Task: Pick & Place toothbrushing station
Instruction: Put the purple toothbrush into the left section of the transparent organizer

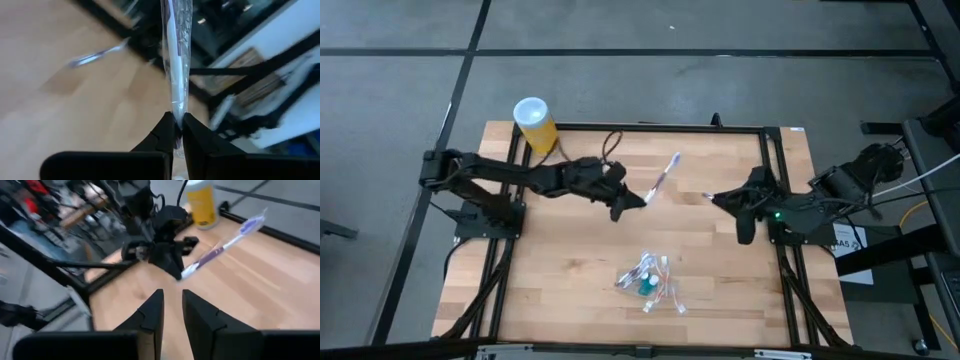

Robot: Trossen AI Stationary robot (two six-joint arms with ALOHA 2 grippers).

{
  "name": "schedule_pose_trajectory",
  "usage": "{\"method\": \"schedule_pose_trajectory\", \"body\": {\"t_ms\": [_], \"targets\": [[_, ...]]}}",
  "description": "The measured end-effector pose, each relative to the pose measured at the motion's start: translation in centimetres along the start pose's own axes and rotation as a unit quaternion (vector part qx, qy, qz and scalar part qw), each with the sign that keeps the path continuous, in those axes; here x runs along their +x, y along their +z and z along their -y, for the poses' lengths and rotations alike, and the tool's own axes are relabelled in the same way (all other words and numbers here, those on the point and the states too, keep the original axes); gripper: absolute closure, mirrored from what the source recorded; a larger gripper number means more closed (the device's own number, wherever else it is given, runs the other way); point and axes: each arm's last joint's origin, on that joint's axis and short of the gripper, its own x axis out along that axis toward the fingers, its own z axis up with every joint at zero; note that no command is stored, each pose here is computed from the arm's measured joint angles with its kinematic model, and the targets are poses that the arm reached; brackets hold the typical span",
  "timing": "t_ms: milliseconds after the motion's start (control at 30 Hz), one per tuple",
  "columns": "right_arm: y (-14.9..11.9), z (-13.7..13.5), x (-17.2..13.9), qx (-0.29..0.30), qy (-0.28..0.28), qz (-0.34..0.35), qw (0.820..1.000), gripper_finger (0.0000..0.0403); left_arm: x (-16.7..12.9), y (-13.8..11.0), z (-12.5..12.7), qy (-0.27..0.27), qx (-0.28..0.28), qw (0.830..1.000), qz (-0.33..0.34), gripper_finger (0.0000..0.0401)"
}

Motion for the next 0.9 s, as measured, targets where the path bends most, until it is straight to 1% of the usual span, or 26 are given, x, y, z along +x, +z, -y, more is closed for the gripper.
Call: {"method": "schedule_pose_trajectory", "body": {"t_ms": [67, 200, 367, 467, 533, 600, 767, 900], "targets": [[-0.4, -0.2, 1.4, 0.010, 0.020, 0.011, 1.000, 0.0330, -0.2, -0.2, 1.4, -0.013, -0.003, 1.000, 0.021, 0.0389], [-1.6, -0.1, 4.3, 0.029, 0.056, 0.018, 0.998, 0.0330, -0.7, -1.2, 3.8, -0.011, 0.002, 0.998, 0.055, 0.0389], [-1.8, 0.2, 6.6, 0.054, 0.113, 0.054, 0.991, 0.0330, -1.2, -2.8, 7.3, -0.049, 0.006, 0.994, 0.092, 0.0389], [-1.5, 1.0, 7.7, 0.071, 0.122, 0.070, 0.988, 0.0329, -1.5, -3.8, 8.8, -0.052, -0.004, 0.992, 0.114, 0.0389], [-1.2, 1.4, 8.4, 0.079, 0.135, 0.068, 0.985, 0.0326, -1.6, -4.4, 9.4, -0.052, -0.011, 0.992, 0.116, 0.0389], [-0.8, 1.5, 9.0, 0.090, 0.161, 0.075, 0.980, 0.0316, -1.7, -4.9, 9.9, -0.051, -0.013, 0.992, 0.118, 0.0389], [0.1, 1.5, 10.4, 0.101, 0.208, 0.085, 0.969, 0.0273, -1.9, -5.4, 10.6, -0.054, -0.020, 0.990, 0.127, 0.0389], [-0.1, 1.4, 11.8, 0.099, 0.221, 0.074, 0.967, 0.0252, -2.0, -5.1, 10.8, -0.063, -0.022, 0.988, 0.141, 0.0389]]}}
